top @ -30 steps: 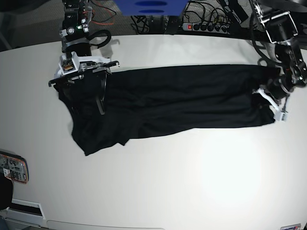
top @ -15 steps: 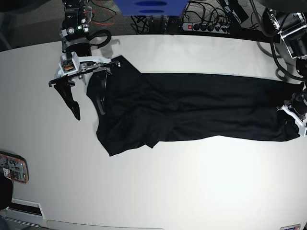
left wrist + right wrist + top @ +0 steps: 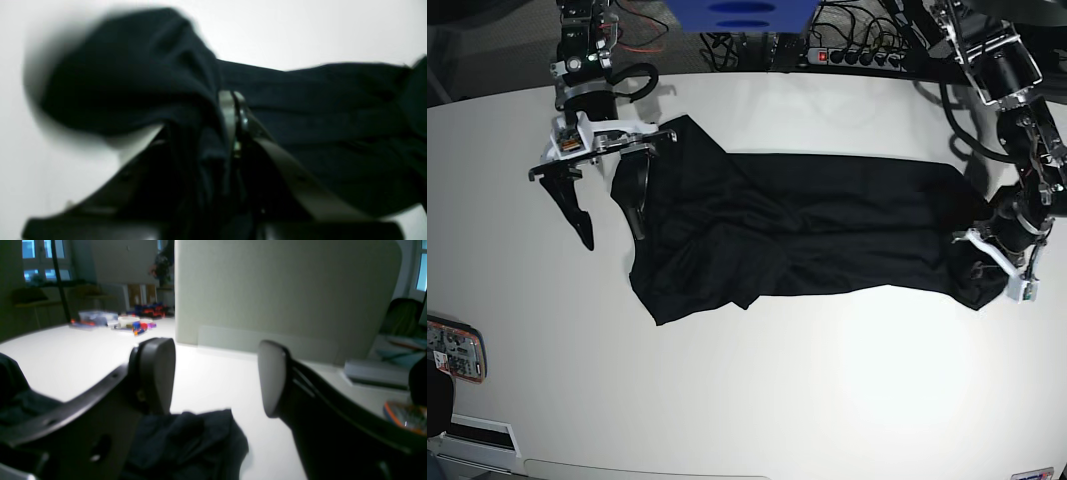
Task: Fold the T-shirt properly
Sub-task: 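Lift the strip end with the left gripper and fold it toward the right gripper, then lay the folded end down and open the left gripper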
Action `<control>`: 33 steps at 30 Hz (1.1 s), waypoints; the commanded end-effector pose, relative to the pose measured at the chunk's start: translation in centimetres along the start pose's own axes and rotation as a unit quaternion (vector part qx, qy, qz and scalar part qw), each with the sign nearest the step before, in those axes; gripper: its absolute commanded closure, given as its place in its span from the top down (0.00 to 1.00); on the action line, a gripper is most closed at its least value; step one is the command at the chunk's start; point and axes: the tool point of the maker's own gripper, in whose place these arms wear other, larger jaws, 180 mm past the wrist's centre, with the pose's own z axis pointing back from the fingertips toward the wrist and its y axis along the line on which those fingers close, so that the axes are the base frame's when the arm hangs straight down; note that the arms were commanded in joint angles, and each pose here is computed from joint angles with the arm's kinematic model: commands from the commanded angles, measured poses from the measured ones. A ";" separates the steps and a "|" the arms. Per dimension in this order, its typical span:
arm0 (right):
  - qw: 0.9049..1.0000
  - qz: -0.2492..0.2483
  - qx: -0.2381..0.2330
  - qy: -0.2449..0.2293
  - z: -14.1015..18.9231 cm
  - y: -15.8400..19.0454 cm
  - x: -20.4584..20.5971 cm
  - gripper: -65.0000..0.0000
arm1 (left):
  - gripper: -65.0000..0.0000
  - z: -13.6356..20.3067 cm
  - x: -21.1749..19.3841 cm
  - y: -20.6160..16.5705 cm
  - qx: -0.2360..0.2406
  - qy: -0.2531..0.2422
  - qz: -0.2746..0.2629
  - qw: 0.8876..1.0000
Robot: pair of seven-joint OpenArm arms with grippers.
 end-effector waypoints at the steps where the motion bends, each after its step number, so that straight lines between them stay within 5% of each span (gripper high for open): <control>1: 1.000 -0.001 0.000 -0.025 -0.1 -0.1 1.3 0.57 | 0.00 0.3 2.1 -1.0 -0.012 -0.031 -0.009 0.999; 22: 1.000 -0.003 0.003 -0.025 -0.1 0.1 1.3 0.57 | 0.00 -4.6 -0.5 -12.9 -0.130 -0.004 0.047 0.990; 33: 1.000 0.008 0.015 -0.024 0.0 -0.1 1.4 0.57 | 0.00 -5.5 -1.7 -13.7 -0.121 0.014 0.046 0.992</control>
